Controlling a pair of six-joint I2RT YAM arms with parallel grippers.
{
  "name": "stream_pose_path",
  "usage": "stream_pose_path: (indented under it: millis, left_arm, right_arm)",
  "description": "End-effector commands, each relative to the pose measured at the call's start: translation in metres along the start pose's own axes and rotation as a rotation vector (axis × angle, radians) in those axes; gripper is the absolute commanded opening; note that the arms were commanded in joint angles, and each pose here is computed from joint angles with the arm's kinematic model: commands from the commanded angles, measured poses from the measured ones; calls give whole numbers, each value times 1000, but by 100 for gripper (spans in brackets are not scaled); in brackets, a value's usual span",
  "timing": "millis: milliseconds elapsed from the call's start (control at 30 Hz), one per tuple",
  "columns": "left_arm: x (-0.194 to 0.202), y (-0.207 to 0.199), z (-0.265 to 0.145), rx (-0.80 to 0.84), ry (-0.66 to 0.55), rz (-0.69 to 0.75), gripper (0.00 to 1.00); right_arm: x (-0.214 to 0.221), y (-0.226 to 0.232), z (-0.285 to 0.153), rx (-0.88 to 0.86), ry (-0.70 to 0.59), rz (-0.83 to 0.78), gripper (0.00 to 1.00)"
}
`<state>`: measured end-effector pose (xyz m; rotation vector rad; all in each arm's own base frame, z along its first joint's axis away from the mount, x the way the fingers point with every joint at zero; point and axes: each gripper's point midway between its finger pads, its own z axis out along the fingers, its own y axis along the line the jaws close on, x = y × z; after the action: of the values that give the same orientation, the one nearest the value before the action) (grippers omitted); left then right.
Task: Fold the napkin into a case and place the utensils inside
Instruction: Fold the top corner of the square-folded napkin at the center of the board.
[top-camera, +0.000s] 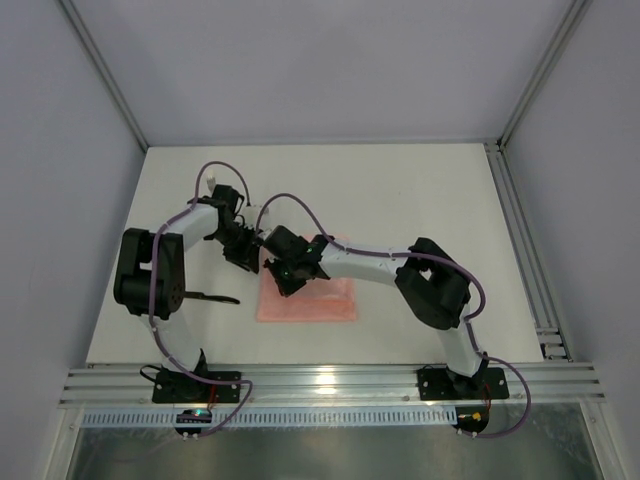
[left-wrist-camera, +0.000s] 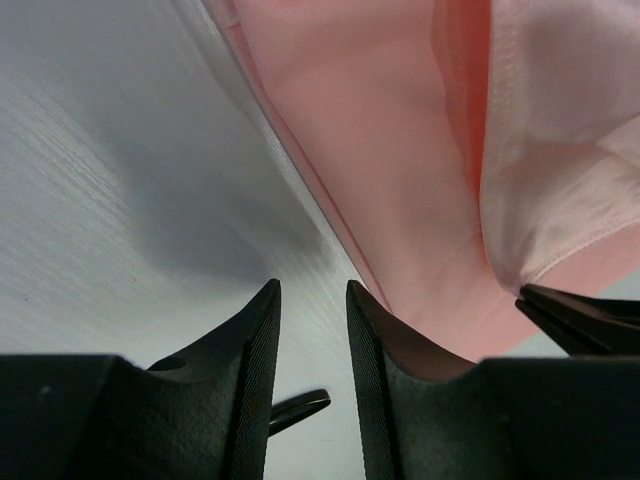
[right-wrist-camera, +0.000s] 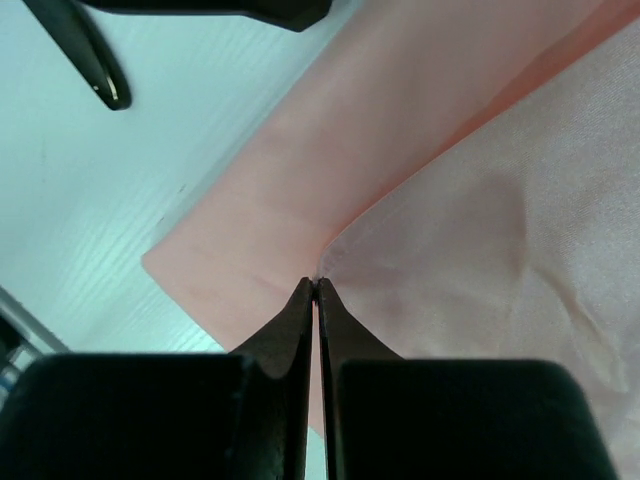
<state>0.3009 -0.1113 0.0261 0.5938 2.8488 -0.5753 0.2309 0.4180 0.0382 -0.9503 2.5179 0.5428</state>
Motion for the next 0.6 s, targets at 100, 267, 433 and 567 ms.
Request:
stream_pose_path:
  millis: [100, 267, 433, 567]
  left_arm:
    - [0, -5, 5, 49, -10, 1, 33]
    - [3, -9, 9, 78, 5, -9, 29]
    - [6, -10, 10, 85, 10, -9, 29]
    - [6, -10, 10, 81, 12, -8, 29]
  right_arm:
    - [-25, 43, -20, -142, -105, 69, 4]
    - [-15, 67, -18, -199, -85, 5, 4]
    - [-8, 81, -18, -218, -83, -35, 4]
    - [-9, 84, -18, -234, -90, -33, 4]
